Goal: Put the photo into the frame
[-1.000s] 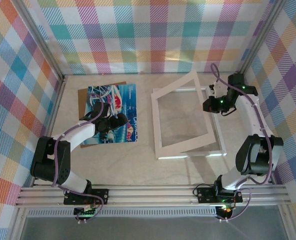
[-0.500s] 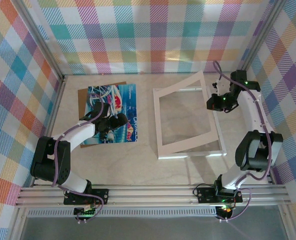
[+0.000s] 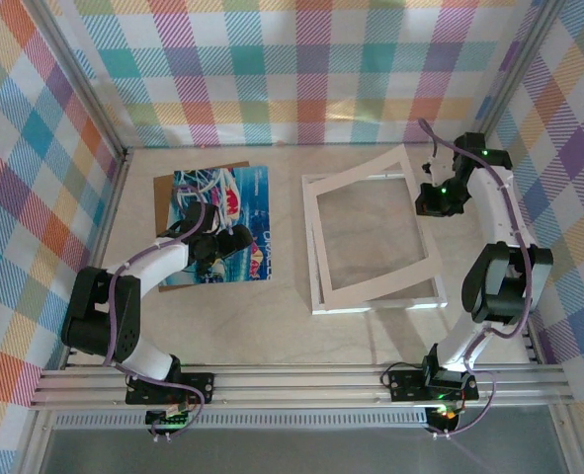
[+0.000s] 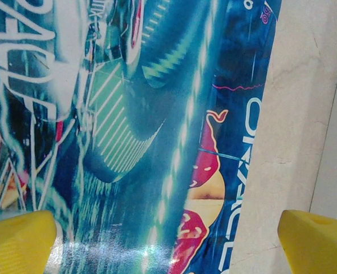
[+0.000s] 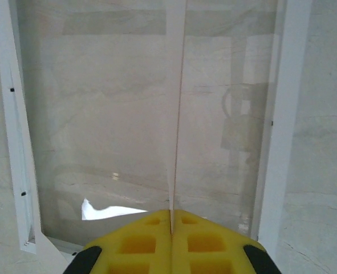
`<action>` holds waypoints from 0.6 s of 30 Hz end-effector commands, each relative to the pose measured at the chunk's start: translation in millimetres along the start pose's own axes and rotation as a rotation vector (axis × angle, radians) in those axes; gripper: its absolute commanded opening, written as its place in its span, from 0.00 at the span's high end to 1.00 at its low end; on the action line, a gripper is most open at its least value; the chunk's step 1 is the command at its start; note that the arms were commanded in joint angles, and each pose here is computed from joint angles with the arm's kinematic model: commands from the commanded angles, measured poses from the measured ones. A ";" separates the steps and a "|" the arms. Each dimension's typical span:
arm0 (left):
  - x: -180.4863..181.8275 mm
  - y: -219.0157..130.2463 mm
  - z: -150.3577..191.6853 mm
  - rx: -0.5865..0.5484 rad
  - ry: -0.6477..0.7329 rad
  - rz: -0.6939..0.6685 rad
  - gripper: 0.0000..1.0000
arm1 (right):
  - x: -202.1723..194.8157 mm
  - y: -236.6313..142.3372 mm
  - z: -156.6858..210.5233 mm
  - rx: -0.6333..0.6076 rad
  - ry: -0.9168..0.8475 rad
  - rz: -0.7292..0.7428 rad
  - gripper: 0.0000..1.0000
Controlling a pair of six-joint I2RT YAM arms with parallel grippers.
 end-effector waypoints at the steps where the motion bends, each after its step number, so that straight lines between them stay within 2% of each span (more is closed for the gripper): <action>1: -6.1 -5.3 -9.2 -0.018 -0.005 0.020 0.00 | -5.4 -3.8 0.7 -0.006 0.012 0.021 1.00; 9: -6.7 -5.9 -9.5 -0.018 -0.004 0.020 0.00 | -6.9 8.2 8.0 0.001 0.039 0.016 1.00; 18: -7.3 -9.0 -10.7 -0.023 -0.001 0.016 0.00 | -24.2 9.5 19.9 0.010 0.088 0.124 1.00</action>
Point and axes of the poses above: each hand's point on the last joint's axis, 136 mm out from that joint toward the fingers, its own y axis out along the fingers, its own x axis along the line the jaws close on, z = x × y, the point moved 1 cm from there along -y, back along the fingers, and after that the axes turned 7 degrees about -y, right-handed, at the moved point
